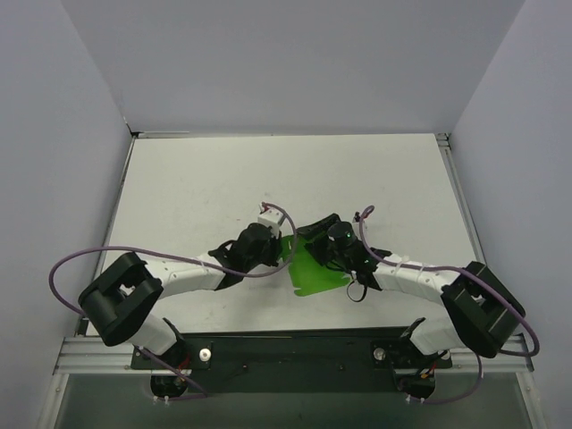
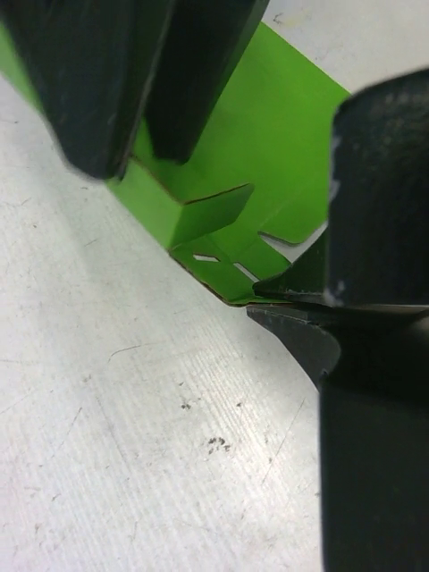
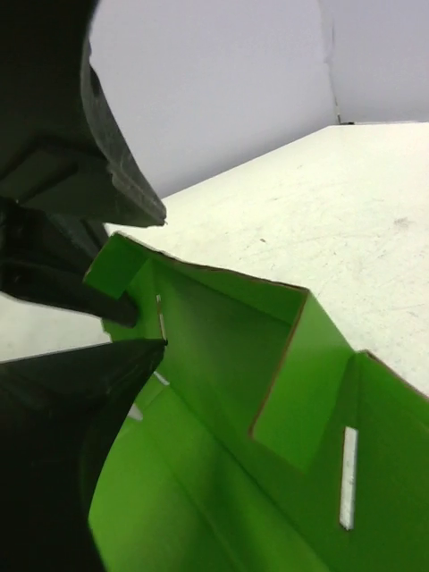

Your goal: Fold the paper box

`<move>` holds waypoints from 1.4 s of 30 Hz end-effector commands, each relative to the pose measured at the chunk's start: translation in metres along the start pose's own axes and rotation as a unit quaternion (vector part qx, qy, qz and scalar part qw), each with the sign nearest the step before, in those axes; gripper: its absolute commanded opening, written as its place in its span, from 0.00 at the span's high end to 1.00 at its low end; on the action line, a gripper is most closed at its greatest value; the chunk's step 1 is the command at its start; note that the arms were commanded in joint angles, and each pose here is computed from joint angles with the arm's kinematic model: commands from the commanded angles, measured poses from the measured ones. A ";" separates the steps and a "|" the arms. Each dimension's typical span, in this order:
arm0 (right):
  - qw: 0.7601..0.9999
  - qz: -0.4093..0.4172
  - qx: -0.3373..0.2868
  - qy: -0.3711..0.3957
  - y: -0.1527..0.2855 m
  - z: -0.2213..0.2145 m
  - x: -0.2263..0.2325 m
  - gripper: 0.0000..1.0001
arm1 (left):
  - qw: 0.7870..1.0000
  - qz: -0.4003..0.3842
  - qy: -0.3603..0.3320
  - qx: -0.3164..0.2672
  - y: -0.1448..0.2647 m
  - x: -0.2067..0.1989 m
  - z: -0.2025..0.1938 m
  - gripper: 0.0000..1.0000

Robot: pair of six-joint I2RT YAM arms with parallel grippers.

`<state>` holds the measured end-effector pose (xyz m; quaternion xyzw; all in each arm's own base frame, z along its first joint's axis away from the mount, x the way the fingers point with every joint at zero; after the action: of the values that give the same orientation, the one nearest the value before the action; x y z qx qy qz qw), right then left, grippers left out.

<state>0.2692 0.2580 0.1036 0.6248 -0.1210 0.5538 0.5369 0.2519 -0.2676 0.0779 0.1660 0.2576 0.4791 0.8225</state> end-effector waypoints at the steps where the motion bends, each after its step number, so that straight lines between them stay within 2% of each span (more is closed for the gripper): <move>1: 0.988 0.038 -0.039 0.144 0.030 0.009 0.008 0.39 | 0.999 -0.019 0.015 0.047 0.005 0.000 0.015 1.00; 2: 0.981 0.053 -0.050 0.178 0.042 0.011 0.015 0.39 | 0.997 -0.032 0.020 0.060 0.006 -0.002 0.014 1.00; 4: 0.959 0.039 -0.058 0.275 0.055 0.005 0.001 0.36 | 0.996 -0.028 0.028 0.082 0.008 0.002 0.015 1.00; 5: 0.950 0.045 -0.083 0.299 0.063 0.010 0.004 0.37 | 0.995 -0.027 0.031 0.094 0.007 0.003 0.013 1.00; 6: 0.932 0.048 -0.081 0.351 0.069 0.002 0.000 0.39 | 0.992 -0.026 0.033 0.115 0.010 0.004 0.011 1.00; 8: 0.914 0.045 -0.095 0.393 0.076 0.002 -0.010 0.41 | 0.989 -0.036 0.044 0.139 0.011 0.005 0.007 1.00; 9: 0.896 0.051 -0.093 0.431 0.079 -0.003 -0.011 0.42 | 0.987 -0.043 0.051 0.144 0.011 0.004 0.007 1.00; 12: 0.868 0.046 -0.084 0.487 0.076 -0.012 -0.017 0.47 | 0.979 -0.074 0.076 0.175 0.012 0.003 0.005 1.00; 13: 0.848 0.049 -0.078 0.522 0.077 -0.020 -0.018 0.48 | 0.977 -0.079 0.081 0.179 0.011 0.001 0.007 1.00; 15: 0.827 0.045 -0.077 0.555 0.073 -0.028 -0.015 0.51 | 0.973 -0.091 0.091 0.193 0.014 0.000 0.008 1.00; 16: 0.809 0.049 -0.073 0.582 0.074 -0.035 -0.014 0.52 | 0.971 -0.092 0.097 0.198 0.013 0.000 0.007 1.00; 18: 0.791 0.050 -0.067 0.606 0.069 -0.046 -0.008 0.54 | 0.966 -0.108 0.114 0.206 0.015 -0.002 0.009 1.00; 19: 0.771 0.048 -0.057 0.632 0.067 -0.056 -0.012 0.55 | 0.963 -0.113 0.119 0.212 0.014 -0.002 0.007 1.00; 24: 0.739 0.044 -0.056 0.670 0.062 -0.080 -0.002 0.56 | 0.956 -0.120 0.139 0.228 0.015 0.000 0.003 1.00; 33: 0.689 0.018 -0.034 0.724 0.047 -0.103 -0.018 0.57 | 0.955 -0.122 0.145 0.229 0.015 0.001 0.002 1.00; 42: 0.662 -0.031 -0.033 0.748 0.030 -0.106 -0.031 0.58 | 0.954 -0.125 0.145 0.232 0.016 0.001 0.002 1.00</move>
<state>0.1686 0.3139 0.0668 0.0110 0.3154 0.8294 0.4611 0.2356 -0.2531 0.0748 0.2615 0.4985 0.3299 0.7578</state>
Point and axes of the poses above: each gripper's point midway between its finger pads, its own y axis back along the fingers, its own x axis along the line the jaws close on, z = x × y, the point moved 3 cm from there along y, back along the fingers, and after that the axes turned 5 degrees about y, right-handed, at the moved point
